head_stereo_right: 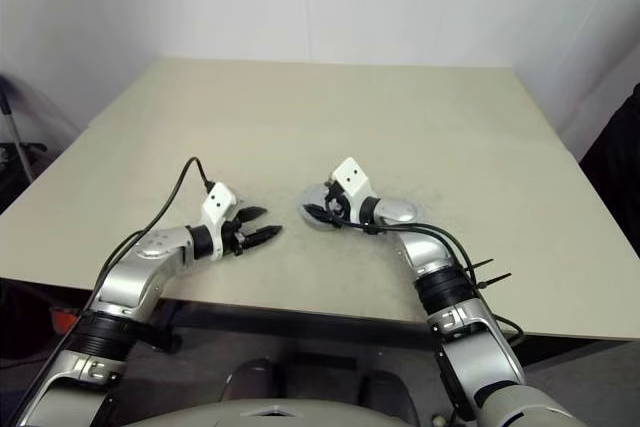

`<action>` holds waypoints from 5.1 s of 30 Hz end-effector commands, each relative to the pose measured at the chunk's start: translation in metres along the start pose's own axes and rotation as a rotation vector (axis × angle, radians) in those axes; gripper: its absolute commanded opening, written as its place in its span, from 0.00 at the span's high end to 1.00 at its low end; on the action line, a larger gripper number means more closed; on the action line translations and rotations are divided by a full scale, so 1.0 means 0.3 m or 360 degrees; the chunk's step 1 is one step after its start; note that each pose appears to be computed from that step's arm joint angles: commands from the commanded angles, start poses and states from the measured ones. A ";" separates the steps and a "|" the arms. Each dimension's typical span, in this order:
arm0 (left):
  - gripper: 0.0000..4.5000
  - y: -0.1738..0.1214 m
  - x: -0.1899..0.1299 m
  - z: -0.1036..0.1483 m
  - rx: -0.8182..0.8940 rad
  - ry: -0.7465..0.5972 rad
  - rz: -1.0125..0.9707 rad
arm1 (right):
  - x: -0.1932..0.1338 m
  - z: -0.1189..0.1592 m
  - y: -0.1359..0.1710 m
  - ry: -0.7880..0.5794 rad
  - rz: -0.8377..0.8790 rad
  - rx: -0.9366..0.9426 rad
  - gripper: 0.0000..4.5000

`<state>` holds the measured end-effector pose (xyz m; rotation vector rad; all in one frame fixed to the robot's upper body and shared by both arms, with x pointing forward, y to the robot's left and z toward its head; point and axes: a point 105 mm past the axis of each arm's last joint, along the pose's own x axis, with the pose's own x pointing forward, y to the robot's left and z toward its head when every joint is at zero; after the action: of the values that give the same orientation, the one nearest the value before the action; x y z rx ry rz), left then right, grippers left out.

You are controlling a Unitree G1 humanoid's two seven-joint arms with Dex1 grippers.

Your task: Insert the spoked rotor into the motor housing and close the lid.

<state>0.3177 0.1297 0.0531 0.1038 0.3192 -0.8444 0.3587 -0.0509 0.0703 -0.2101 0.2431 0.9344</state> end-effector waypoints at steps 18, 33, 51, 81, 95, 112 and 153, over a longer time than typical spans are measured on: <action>0.31 -0.014 0.001 0.052 0.0071 -0.0057 -0.0006 | -0.018 -0.053 -0.043 0.0059 -0.0026 0.0161 0.29; 0.31 -0.007 0.001 0.050 0.0072 -0.0059 0.0003 | -0.019 -0.096 -0.063 0.0168 -0.0108 -0.0049 0.29; 0.31 -0.015 0.002 0.050 0.0054 -0.0067 0.0007 | -0.039 -0.052 -0.020 0.0096 0.0098 0.0106 0.29; 0.31 -0.010 -0.003 0.042 0.0038 -0.0073 0.0040 | -0.014 -0.083 -0.034 0.0117 0.0011 -0.0006 0.29; 0.31 -0.013 0.046 0.113 -0.0188 -0.0228 0.0073 | -0.034 -0.170 -0.010 0.0275 0.0058 0.0006 0.29; 0.89 -0.046 0.180 0.223 -0.0637 -0.0323 -0.0088 | -0.034 -0.163 -0.020 0.0262 0.0011 -0.0022 0.29; 0.90 -0.151 0.195 0.088 -0.0712 0.0061 -0.0230 | -0.167 0.132 -0.143 -0.0009 -0.0289 0.0255 0.01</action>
<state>0.3348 0.0590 0.0703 -0.3259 0.5000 -0.8667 0.3621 -0.0910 0.1193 -0.1384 0.2717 0.8061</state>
